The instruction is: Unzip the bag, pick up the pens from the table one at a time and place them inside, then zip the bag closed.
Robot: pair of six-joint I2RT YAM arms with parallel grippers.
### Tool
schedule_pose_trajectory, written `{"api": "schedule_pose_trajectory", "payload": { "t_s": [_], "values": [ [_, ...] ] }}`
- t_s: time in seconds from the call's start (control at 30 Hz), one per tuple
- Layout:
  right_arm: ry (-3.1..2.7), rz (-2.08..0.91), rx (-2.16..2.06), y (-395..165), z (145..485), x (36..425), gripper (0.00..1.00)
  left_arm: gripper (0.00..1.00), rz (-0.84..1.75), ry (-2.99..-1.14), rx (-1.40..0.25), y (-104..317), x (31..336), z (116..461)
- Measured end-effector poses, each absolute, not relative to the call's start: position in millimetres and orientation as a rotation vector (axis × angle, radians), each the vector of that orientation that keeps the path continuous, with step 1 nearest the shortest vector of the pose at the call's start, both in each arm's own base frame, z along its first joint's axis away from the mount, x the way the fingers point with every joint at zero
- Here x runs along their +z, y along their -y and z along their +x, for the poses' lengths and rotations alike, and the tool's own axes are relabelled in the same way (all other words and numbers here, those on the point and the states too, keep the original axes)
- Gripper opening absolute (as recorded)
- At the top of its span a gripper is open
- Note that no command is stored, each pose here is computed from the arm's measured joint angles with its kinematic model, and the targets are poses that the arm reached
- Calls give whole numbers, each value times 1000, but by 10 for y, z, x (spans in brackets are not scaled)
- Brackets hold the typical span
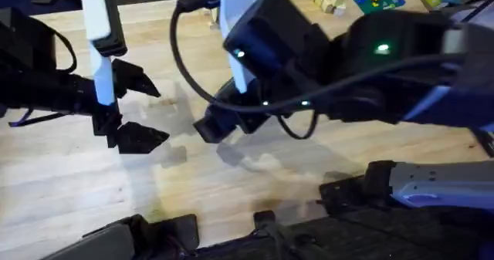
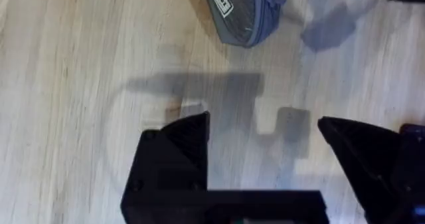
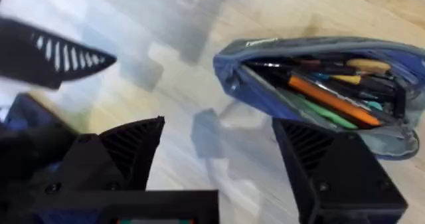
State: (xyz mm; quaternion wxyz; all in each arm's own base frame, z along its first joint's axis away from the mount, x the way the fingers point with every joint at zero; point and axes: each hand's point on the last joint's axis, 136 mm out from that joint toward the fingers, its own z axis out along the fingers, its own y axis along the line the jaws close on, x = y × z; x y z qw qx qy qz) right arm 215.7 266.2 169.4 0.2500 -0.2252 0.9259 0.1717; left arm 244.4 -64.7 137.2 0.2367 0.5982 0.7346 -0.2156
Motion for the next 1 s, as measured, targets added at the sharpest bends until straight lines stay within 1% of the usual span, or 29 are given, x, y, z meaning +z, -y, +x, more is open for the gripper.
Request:
{"api": "schedule_pose_trajectory", "payload": {
  "t_s": [0.47, 0.77, 0.9, 1.0],
  "values": [
    [-2642, -322, 438, -2874, 2307, 1246, 998, 993, 1644, -1975, -524, 625, 1375, 2575],
    [-2627, -236, 394, -2976, 2500, 1021, 998, 993, 1644, -1975, -524, 625, 1375, 2575],
    [-2605, -213, 382, -3013, 2585, 961, 917, 993, 1644, -1976, -525, 625, 1375, 2574],
    [-2587, -193, 373, -3006, 2643, 969, 901, 993, 1644, -1976, -525, 625, 1374, 2573]
  ]
}}
